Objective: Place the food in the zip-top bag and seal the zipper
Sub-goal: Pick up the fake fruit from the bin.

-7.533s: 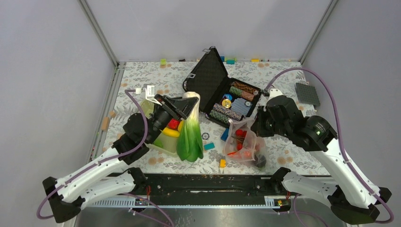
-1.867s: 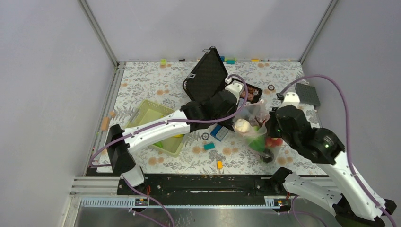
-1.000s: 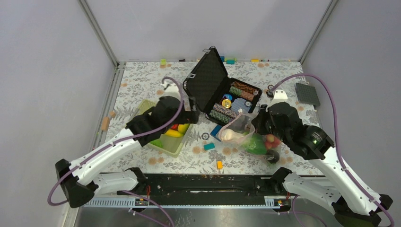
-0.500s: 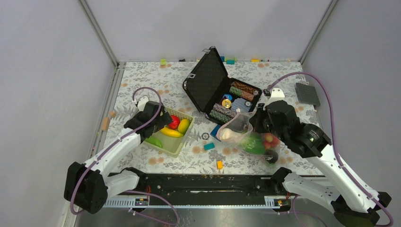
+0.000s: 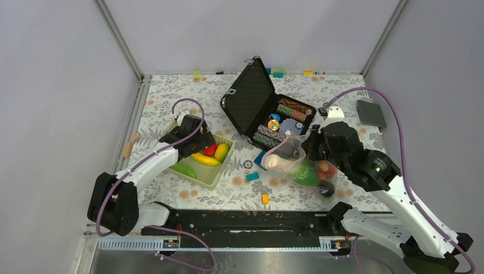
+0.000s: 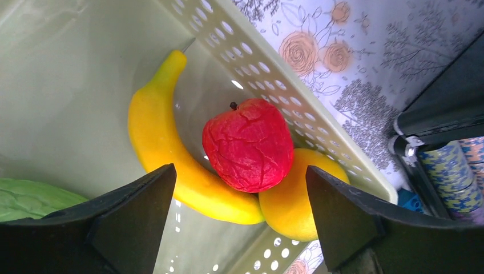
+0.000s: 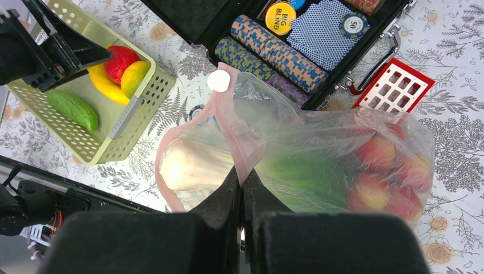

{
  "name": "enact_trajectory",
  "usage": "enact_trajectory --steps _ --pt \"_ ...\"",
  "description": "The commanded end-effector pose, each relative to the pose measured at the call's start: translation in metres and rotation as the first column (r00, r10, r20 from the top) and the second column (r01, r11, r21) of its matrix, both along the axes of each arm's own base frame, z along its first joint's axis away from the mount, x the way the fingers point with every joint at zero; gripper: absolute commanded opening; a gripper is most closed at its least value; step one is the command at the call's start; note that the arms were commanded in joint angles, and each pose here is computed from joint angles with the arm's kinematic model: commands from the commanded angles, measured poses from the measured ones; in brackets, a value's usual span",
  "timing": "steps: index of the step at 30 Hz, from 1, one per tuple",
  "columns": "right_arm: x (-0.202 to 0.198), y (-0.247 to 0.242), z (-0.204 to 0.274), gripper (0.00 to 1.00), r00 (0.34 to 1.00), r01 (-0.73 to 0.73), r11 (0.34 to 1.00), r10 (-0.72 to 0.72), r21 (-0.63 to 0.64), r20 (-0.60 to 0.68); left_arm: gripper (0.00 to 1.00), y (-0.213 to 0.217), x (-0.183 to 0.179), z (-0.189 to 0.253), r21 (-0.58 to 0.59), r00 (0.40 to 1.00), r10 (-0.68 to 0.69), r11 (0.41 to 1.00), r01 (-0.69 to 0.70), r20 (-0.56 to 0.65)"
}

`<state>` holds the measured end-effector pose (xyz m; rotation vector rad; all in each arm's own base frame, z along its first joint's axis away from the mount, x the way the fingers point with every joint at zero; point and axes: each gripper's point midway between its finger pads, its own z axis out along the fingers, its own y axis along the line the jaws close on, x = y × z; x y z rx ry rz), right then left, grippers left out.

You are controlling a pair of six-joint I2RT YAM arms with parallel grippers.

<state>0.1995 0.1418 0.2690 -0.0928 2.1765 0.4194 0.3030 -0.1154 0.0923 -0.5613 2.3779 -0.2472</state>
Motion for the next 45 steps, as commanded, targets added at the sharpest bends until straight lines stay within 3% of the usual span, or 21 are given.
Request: enact_trajectory --steps 1,18,24,32,38,45 --pt "0.008 0.001 0.019 0.00 0.997 0.014 0.999 -0.017 0.041 0.076 0.84 -0.010 0.011 0.008 -0.022 0.999 -0.041 0.999 0.041 0.019" --pt "0.009 0.000 0.018 0.00 0.997 0.015 0.999 -0.018 0.038 0.079 0.68 -0.034 0.019 -0.028 -0.083 0.992 -0.102 0.992 0.096 -0.078" --pt "0.008 -0.001 0.018 0.00 0.996 0.014 0.999 -0.017 0.037 0.083 0.54 -0.032 0.018 -0.033 -0.072 0.991 -0.096 0.993 0.089 -0.090" --pt "0.008 -0.002 0.019 0.00 0.996 0.015 0.999 -0.019 0.039 0.088 0.19 -0.029 0.018 -0.027 -0.064 0.993 -0.089 0.994 0.084 -0.072" --pt "0.007 -0.002 0.019 0.00 0.996 0.012 0.999 -0.016 0.039 0.087 0.01 -0.026 0.018 0.004 -0.076 0.997 -0.080 0.994 0.080 0.013" --pt "0.008 0.001 0.023 0.00 0.995 0.004 0.999 -0.009 0.054 0.100 0.00 -0.002 0.008 0.033 -0.023 0.995 -0.016 1.000 0.019 0.099"
